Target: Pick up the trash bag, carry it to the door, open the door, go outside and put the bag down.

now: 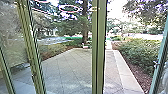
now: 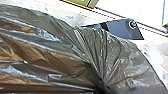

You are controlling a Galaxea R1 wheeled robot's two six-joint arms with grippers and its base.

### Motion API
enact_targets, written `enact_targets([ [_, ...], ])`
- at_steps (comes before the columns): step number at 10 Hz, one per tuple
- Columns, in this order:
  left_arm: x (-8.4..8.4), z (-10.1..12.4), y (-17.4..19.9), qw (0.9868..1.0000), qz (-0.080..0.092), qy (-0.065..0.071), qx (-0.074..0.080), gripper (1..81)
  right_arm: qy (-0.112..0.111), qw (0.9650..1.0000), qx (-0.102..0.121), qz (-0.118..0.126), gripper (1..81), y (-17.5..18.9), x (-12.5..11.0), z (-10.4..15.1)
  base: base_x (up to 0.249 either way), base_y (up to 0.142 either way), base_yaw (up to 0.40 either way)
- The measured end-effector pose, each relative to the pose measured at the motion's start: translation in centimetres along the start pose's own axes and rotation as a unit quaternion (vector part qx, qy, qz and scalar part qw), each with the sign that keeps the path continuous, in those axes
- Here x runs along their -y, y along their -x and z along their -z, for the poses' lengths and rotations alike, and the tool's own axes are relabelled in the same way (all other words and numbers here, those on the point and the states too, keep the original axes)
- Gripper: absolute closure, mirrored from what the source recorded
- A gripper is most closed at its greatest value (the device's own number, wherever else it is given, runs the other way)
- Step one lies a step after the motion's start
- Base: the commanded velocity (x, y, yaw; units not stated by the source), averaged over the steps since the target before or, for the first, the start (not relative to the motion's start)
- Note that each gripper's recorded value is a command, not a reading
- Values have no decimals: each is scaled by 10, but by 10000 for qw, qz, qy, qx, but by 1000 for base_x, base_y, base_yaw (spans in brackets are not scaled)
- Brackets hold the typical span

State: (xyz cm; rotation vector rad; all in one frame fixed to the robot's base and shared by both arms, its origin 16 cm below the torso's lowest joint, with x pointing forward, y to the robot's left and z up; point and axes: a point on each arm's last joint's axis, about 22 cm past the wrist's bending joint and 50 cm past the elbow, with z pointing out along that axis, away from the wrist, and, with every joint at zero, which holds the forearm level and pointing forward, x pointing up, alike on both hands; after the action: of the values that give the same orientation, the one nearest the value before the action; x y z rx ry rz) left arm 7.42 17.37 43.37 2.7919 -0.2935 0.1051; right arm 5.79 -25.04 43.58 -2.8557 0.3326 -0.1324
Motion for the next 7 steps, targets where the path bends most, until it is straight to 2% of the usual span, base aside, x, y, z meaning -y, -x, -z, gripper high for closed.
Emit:
enact_targets([
  [3,8,1,-1,10000,1,-88,-7,811,-305,9994,160,64,10,53,38,-15,0,0,0],
  [5,9,2,0,10000,1,-94,-5,811,-500,9975,318,384,10,87,75,-25,0,0,0],
  [6,10,2,0,10000,-1,-99,-4,811,-460,9972,409,427,10,95,76,-27,0,0,0],
  [7,10,2,-1,9999,1,-101,-6,811,-401,9979,359,347,10,92,68,-28,0,0,0],
])
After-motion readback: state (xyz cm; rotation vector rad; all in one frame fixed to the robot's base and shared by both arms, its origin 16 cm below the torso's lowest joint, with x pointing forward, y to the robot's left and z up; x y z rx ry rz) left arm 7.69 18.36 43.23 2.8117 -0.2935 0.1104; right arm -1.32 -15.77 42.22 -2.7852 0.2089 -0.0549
